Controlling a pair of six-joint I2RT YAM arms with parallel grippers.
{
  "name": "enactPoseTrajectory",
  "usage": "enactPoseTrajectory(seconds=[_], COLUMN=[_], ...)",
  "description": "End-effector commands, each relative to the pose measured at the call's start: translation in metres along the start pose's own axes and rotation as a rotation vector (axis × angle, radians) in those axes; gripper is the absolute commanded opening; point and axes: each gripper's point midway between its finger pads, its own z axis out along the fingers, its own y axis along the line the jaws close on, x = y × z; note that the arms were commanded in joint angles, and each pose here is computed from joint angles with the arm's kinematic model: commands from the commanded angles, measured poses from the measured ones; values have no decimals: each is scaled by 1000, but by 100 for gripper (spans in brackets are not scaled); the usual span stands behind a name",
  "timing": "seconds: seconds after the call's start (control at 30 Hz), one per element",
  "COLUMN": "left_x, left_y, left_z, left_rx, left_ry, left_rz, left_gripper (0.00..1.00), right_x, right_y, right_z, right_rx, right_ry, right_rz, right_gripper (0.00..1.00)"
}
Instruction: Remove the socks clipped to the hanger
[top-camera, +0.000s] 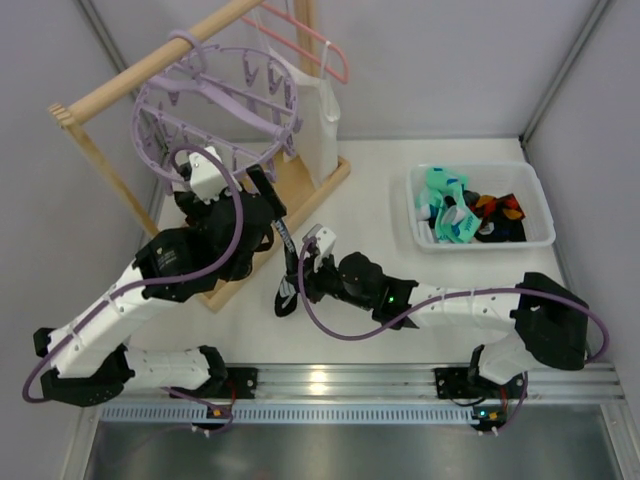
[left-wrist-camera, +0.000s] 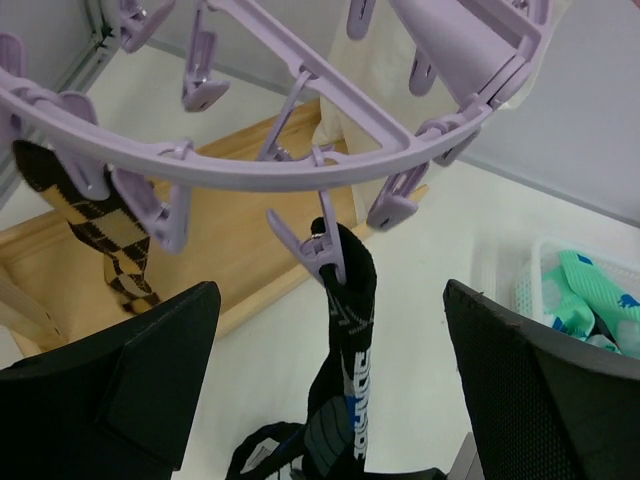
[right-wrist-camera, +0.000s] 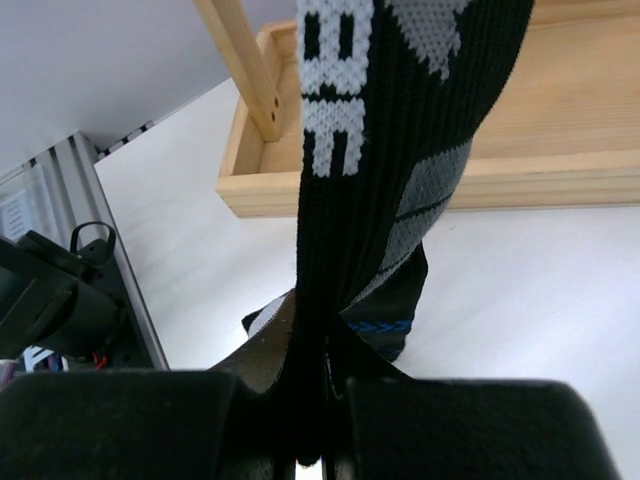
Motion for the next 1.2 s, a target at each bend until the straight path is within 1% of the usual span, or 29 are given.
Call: enactPoseTrajectory(seconds=[0.0,0.1,0.2,0.37,0.5,0.77,0.87,0.97,1.03,1.07,1.1,1.13,1.17], left_x=[-10,-7,-4,-1,-3,0,0,1,1,1,1,0,1], left_y=[-6,-11,-5,1,9,13,11,15,19,19,20,20,20], left_z=[5,14,29,38,41,61,69,78,80,80,80,80,80], left_rx=[-33,-55,-117,-165,-198,-259,-252,-259,-272,-272,-270,-272,-271], left_ry=[-52,-46,-57,-70,-89,-92,-89,-84,-83,-83,-82,-85,-84], left_rz=[-21,-14,-15,0,10,53,53,62,62,59,57,56,59], left_gripper=[96,94,90,78,75,73,68,56,51,43,42,37,31], right_x=[-19,-24,-24,-26,-24,-26,-25,-25,-23,-22,-21,-21,-20], right_y=[10,14,16,16,14,20,23,24,29,28,28,27,27], right_z=[-7,-6,-7,-8,-7,-7,-8,-7,-8,-8,-8,-7,-7], right_rx=[-61,-78,-91,-90,-82,-111,-124,-126,-152,-151,-150,-146,-145], right_ry=[-44,-53,-53,-53,-47,-49,-48,-50,-41,-37,-35,-37,-34], right_rz=[42,49,55,53,52,60,64,69,68,67,67,66,66], right_gripper=[0,0,0,0,0,0,0,0,0,0,0,0,0])
